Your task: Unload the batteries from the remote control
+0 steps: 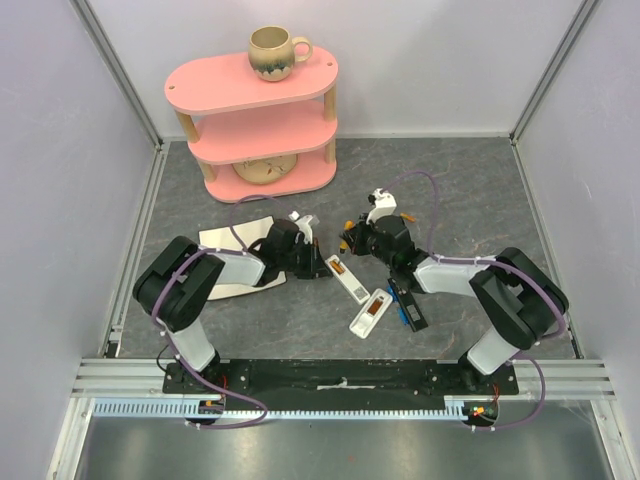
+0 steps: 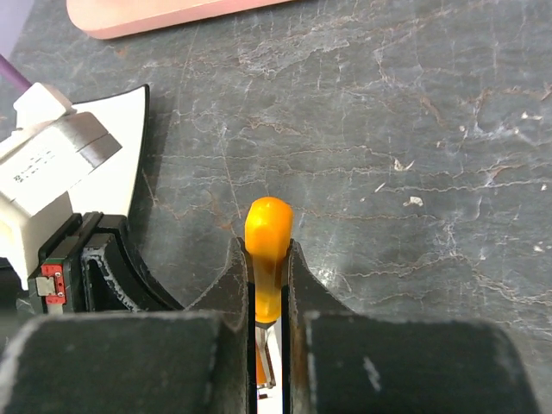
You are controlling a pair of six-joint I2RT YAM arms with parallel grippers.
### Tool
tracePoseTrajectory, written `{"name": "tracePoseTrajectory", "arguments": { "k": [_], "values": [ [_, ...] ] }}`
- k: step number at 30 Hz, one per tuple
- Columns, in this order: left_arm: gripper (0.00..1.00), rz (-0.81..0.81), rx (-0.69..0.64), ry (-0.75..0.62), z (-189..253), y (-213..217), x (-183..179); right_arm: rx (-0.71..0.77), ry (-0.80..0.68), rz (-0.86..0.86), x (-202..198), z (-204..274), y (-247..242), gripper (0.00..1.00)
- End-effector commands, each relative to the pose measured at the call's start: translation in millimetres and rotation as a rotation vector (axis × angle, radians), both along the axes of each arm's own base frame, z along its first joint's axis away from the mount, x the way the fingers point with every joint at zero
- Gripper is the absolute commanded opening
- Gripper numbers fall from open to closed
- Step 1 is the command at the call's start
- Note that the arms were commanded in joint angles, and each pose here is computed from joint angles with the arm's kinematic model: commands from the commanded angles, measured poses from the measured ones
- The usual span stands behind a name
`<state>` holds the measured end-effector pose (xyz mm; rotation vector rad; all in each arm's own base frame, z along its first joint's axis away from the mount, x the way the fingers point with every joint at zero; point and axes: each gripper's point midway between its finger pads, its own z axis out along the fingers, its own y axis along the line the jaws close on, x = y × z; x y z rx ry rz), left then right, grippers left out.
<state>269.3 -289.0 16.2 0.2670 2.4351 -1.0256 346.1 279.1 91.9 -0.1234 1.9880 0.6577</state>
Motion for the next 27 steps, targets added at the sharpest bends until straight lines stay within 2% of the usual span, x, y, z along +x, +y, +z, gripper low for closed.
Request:
{"name": "tracePoseTrajectory", "arguments": {
  "k": [1,7,14,16,20,27],
  "values": [
    [0.02,-0.001,0.038,-0.007,-12.9,3.2,7.9,0.181,0.108,0.087,-10.8,-6.5,17.1,0.0],
    [0.02,0.018,0.068,-0.001,-20.2,8.3,11.2,0.333,0.178,0.13,-17.6,-3.7,21.4,0.0],
    [0.02,0.018,0.076,-0.004,-22.1,9.6,12.1,0.419,0.188,0.16,-20.0,11.9,24.4,0.0],
    [0.02,0.013,0.075,-0.003,-22.4,9.6,11.1,0.407,0.155,0.153,-20.2,20.0,23.1,0.0],
    [0.02,0.015,0.08,-0.009,-20.3,11.7,9.8,0.24,0.099,0.106,-18.4,14.1,12.3,0.0],
    [0.02,0.022,0.115,-0.021,-18.8,18.0,10.5,0.2,0.073,0.086,-13.4,18.3,7.6,0.0]
  ]
}}
